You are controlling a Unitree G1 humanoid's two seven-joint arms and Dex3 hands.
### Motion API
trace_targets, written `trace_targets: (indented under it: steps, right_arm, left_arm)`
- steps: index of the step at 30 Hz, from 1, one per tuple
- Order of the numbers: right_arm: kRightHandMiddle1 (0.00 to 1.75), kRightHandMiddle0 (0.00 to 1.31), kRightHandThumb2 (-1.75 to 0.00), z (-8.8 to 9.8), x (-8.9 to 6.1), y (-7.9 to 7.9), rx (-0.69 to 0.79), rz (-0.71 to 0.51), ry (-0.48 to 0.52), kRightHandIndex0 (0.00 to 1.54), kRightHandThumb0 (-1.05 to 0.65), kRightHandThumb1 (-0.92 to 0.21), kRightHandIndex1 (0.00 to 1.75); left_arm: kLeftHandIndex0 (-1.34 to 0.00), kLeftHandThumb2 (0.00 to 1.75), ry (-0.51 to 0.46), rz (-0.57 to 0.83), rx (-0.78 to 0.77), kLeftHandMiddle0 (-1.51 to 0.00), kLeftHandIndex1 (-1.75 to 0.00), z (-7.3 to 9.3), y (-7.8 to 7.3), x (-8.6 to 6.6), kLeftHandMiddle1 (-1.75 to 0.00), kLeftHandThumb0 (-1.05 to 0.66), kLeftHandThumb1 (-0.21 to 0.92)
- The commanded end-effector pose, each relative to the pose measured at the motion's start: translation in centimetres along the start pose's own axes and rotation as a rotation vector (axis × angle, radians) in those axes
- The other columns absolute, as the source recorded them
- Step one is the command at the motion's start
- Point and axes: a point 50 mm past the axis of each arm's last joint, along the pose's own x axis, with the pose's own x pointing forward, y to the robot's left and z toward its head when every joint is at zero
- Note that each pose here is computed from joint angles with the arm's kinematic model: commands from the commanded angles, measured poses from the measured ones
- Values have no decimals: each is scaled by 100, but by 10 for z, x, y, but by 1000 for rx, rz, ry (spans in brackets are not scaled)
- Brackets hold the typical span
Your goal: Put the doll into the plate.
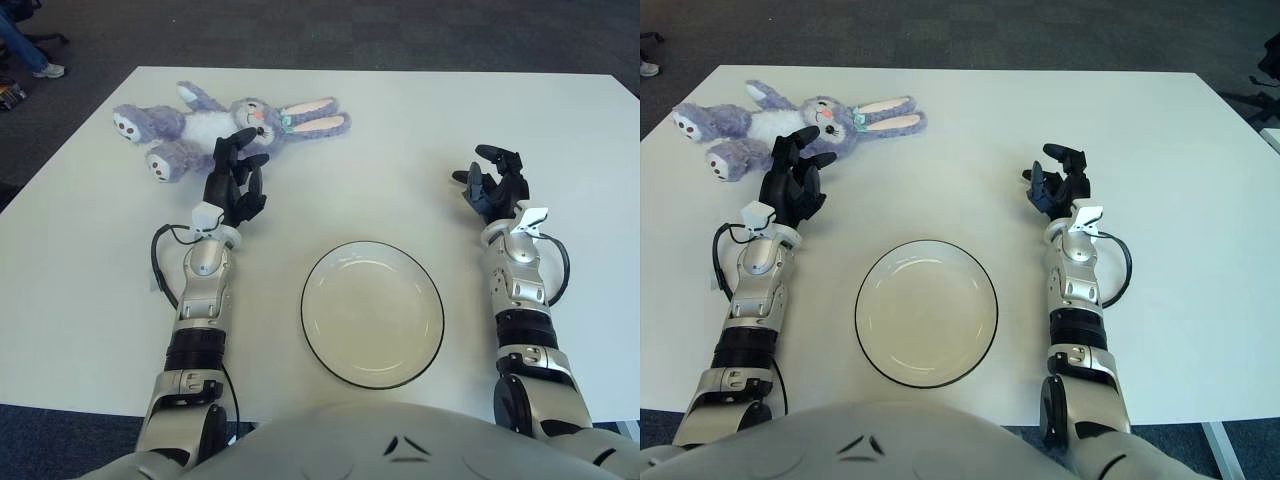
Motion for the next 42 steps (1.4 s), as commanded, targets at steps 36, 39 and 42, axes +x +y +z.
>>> trace_targets:
  steps: [36,39,42]
  right_arm:
    - [145,0,-126,-9,-9,12,-133,56,-79,58,44,-36,173]
    - [144,0,-130,-9,-9,12,-134,57,-76,60,46,-32,174]
    - [143,0,-130,-10,-9,12,-133,61,-72,59,46,-33,174]
  left_arm:
    - [-6,76,-67,185,170,-53,-147,-10,-15,-11,-174,-61,67]
    - [-3,76,-82,231,198,-38,-146,-10,-14,-11,-174,-63,68]
    - [-3,75,-101,281,220,-36,-143,-11,-13,-12,-175,-63,67]
